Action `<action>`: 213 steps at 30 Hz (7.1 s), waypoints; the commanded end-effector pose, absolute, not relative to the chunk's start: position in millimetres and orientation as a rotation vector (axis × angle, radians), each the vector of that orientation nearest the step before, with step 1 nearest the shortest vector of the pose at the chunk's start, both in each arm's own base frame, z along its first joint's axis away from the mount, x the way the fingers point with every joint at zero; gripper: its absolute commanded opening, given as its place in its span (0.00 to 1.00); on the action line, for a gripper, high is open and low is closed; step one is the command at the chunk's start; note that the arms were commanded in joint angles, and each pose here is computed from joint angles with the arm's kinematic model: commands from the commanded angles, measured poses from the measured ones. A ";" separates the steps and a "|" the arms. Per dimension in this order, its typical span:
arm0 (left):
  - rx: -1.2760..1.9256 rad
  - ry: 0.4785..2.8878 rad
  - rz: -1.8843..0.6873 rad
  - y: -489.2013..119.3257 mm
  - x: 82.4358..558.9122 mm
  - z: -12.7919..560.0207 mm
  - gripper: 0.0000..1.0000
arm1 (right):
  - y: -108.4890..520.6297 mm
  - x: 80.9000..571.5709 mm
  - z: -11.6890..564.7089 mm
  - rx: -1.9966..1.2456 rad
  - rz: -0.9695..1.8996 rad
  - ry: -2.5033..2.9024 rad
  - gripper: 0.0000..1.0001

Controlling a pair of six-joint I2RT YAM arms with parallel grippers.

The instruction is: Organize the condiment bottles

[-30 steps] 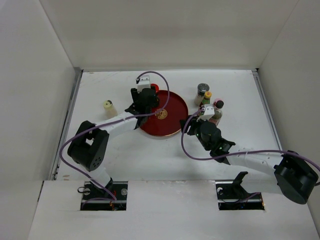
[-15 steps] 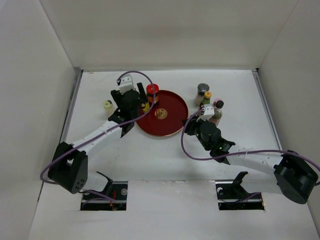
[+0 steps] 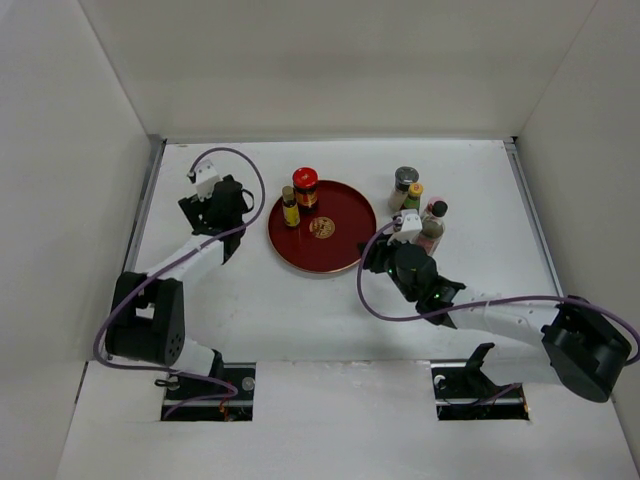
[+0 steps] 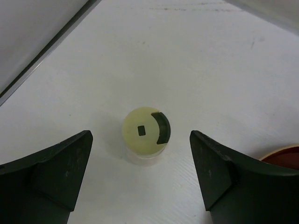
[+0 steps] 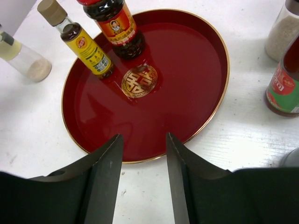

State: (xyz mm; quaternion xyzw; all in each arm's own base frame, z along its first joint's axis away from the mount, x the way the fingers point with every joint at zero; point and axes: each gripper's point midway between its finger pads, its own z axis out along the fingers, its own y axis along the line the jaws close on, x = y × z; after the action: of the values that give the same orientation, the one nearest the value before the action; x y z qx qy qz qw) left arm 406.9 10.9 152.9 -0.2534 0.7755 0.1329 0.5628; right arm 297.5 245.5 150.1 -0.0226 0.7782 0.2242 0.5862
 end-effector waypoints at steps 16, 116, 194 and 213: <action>-0.649 1.803 0.306 20.6 439.1 139.7 0.45 | 252.5 299.4 181.3 -0.024 0.588 1.734 0.60; -0.440 1.482 -0.337 -99.9 289.2 189.3 0.91 | 79.1 346.8 249.4 0.305 -0.022 1.734 0.36; -0.437 1.501 -0.344 -102.1 292.4 182.4 0.91 | 262.9 442.5 358.9 -0.026 0.275 1.515 0.93; -0.432 1.511 -0.343 -103.8 294.0 179.5 0.91 | 118.9 424.6 220.8 0.190 0.046 1.833 0.94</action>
State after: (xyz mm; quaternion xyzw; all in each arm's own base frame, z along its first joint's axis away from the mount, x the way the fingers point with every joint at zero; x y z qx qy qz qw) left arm 292.2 -103.5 169.3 -0.1828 0.6928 -0.1360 0.6842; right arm 419.2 115.8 223.9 0.0740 0.7904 -0.0018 0.6081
